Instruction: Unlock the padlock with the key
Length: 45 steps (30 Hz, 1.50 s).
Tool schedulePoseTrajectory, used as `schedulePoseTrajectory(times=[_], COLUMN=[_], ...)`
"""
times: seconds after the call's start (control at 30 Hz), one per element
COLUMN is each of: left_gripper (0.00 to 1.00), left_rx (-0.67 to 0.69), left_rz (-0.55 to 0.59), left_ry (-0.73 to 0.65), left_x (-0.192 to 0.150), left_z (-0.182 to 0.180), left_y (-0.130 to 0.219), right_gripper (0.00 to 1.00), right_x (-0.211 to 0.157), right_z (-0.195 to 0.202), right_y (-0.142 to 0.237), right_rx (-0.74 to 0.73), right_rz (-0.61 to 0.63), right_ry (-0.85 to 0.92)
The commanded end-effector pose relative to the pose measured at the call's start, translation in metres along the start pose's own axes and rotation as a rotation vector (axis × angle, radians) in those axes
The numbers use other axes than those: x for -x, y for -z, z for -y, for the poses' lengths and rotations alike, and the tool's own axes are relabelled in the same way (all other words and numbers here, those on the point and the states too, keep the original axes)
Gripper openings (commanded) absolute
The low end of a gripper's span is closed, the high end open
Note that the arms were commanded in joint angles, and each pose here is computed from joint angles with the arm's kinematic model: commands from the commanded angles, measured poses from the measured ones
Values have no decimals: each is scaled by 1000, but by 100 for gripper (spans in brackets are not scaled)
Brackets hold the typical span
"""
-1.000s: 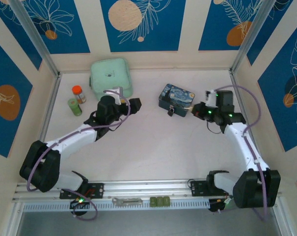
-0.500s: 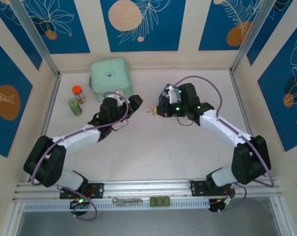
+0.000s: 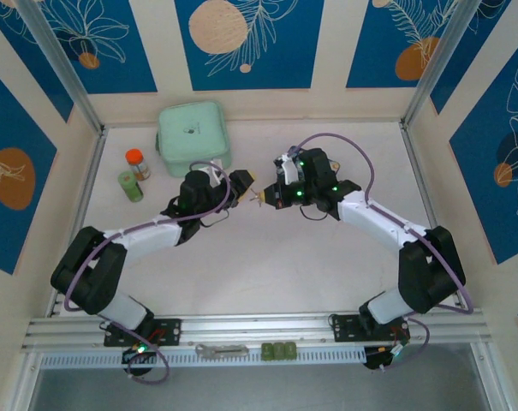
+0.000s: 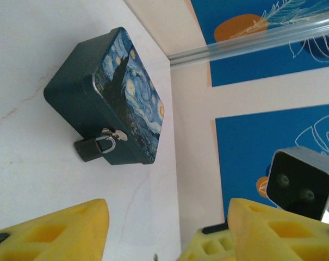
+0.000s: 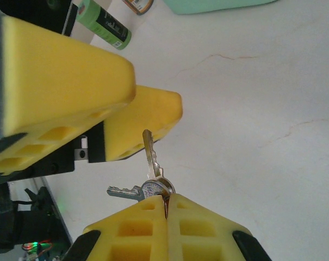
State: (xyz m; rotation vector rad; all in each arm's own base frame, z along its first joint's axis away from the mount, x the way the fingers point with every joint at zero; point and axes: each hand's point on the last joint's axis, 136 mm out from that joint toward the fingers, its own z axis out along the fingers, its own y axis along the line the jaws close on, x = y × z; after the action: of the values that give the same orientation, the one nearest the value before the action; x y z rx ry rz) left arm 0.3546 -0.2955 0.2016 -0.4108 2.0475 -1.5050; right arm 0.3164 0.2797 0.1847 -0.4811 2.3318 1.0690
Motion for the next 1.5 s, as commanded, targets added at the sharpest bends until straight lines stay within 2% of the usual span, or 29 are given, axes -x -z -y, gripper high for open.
schedulePoseTrajectory(times=[0.0, 0.2, 0.4, 0.7, 1.07, 1.1, 1.27, 1.37, 1.4, 1.43, 1.47], left_gripper=[55, 57, 56, 51, 42, 38, 2, 0, 0, 0, 0], left_rx=[-60, -35, -66, -57, -57, -59, -61, -67, -73, -77, -84], left_rz=[-22, -21, -24, -50, -72, -72, -77, -81, -82, -85, -90], left_ry=[-16, -42, -66, -85, -110, -116, -126, -130, -139, -158, -195], left_x=[-5, -12, -13, -19, -22, -22, -21, -21, -21, -21, -20], left_z=[17, 5, 12, 8, 8, 9, 11, 12, 14, 16, 18], left_y=[0, 2, -6, -12, -21, -22, -25, -25, -24, -23, -21], right_gripper=[0, 0, 0, 0, 0, 0, 0, 0, 4, 20, 47], right_x=[8, 15, 9, 13, 14, 13, 10, 10, 11, 9, 10], right_z=[8, 27, 29, 30, 22, 22, 23, 21, 19, 20, 20], right_y=[1, 6, 1, 7, 3, 3, 1, -2, -1, 1, 5], right_rx=[-71, -182, -234, -260, -211, -210, -207, -191, -187, -194, -196], right_rz=[21, 139, 179, 222, 214, 211, 202, 193, 187, 178, 176], right_ry=[32, -181, -333, -376, -390, -389, -396, -388, -374, -366, -349])
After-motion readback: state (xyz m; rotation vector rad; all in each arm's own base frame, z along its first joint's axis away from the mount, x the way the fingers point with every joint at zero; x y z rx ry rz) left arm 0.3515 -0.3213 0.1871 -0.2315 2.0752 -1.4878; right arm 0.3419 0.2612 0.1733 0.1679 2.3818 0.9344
